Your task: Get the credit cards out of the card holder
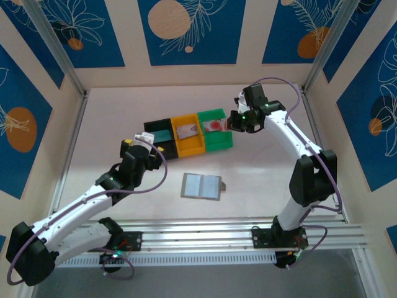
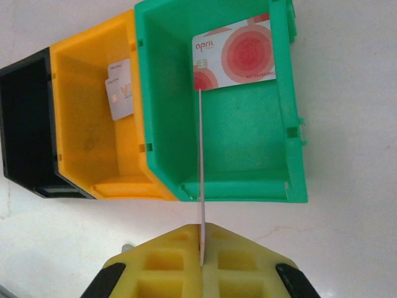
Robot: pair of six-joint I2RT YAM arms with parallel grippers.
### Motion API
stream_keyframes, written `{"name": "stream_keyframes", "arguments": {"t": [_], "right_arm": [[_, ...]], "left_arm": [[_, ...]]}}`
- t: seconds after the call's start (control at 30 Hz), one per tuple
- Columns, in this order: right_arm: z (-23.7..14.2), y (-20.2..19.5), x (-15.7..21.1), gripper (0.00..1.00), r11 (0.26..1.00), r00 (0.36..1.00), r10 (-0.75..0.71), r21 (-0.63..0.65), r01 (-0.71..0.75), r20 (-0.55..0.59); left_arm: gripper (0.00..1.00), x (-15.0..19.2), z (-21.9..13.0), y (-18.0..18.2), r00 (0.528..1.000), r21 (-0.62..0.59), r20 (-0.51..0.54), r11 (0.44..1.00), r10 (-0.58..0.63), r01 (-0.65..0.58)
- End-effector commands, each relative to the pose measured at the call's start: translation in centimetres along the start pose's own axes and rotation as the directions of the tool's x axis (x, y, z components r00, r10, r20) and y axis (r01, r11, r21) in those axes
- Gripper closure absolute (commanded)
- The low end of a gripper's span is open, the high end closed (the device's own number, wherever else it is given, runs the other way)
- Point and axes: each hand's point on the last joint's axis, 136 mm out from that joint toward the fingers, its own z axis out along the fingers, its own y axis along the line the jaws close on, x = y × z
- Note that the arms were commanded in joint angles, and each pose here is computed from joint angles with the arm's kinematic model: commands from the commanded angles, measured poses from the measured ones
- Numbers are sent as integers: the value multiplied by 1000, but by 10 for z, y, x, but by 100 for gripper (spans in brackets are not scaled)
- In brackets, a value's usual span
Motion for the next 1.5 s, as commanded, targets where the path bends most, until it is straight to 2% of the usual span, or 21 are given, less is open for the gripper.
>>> {"name": "stream_keyframes", "arguments": {"t": [0.0,0.3,0.77,1.47], "right_arm": [[4,0,-2,100,1000,999,-10,6,10,-36],[32,16,-14,100,997,996,-55,-52,52,-64],[71,17,-41,100,994,985,-106,-25,103,-138],[117,21,-36,100,988,960,-151,-21,150,-237]], "left_arm": [[0,-6,1,1,1000,0,19,1000,-6,6],[0,-6,3,-1,1000,10,16,1000,-3,2],[0,-5,3,-3,1000,19,11,1000,3,-4],[0,-4,7,-7,1000,36,-1,999,9,-9]]}}
